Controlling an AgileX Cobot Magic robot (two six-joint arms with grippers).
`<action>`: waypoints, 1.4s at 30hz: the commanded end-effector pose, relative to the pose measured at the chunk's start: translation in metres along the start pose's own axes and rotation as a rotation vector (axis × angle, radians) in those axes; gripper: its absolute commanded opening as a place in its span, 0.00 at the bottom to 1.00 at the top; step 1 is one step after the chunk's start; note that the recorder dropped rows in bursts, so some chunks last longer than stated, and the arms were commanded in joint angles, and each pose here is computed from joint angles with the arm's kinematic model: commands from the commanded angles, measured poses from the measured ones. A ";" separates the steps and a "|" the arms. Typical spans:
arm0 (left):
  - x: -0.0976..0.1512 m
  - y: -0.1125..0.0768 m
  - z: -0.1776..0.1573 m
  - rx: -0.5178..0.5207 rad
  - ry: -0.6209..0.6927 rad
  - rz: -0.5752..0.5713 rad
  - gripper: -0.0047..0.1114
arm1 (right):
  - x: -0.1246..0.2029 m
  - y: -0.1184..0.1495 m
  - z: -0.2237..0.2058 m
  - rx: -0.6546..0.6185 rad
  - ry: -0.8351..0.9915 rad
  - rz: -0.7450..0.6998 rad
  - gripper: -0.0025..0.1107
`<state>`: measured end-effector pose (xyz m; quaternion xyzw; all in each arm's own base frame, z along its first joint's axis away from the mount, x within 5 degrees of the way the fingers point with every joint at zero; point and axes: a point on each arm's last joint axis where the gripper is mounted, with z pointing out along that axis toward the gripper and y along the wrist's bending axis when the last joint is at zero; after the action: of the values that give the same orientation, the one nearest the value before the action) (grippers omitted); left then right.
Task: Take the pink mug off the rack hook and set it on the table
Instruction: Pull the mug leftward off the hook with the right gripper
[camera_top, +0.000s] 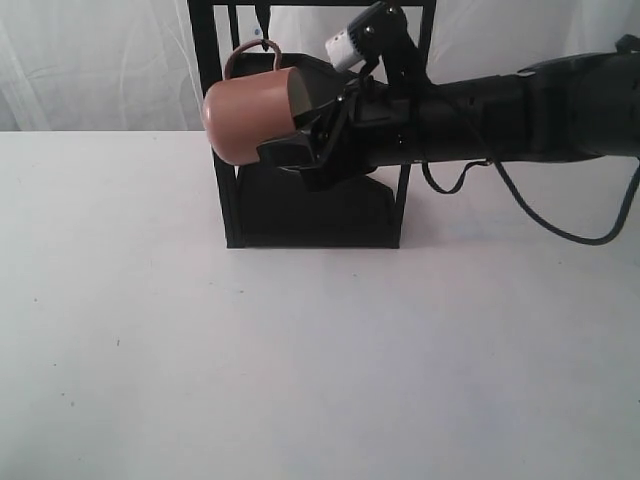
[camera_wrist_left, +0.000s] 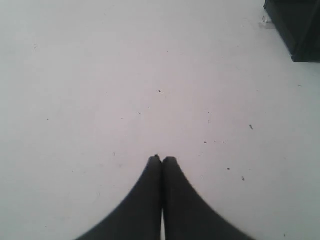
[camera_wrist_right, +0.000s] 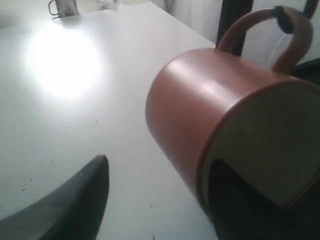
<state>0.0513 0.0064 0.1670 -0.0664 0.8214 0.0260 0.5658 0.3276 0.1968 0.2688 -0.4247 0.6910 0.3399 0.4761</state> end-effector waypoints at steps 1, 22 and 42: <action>0.001 0.000 0.000 0.003 -0.003 -0.003 0.04 | -0.001 -0.002 0.000 0.019 0.000 -0.001 0.50; 0.001 0.000 0.000 0.003 -0.003 -0.003 0.04 | -0.001 -0.002 0.000 0.023 0.001 -0.004 0.27; 0.001 0.000 0.000 0.003 -0.003 -0.003 0.04 | -0.008 0.000 -0.005 0.035 -0.014 -0.023 0.02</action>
<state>0.0513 0.0064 0.1670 -0.0664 0.8214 0.0260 0.5658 0.3275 0.1968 0.2725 -0.4285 0.6873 0.3310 0.4842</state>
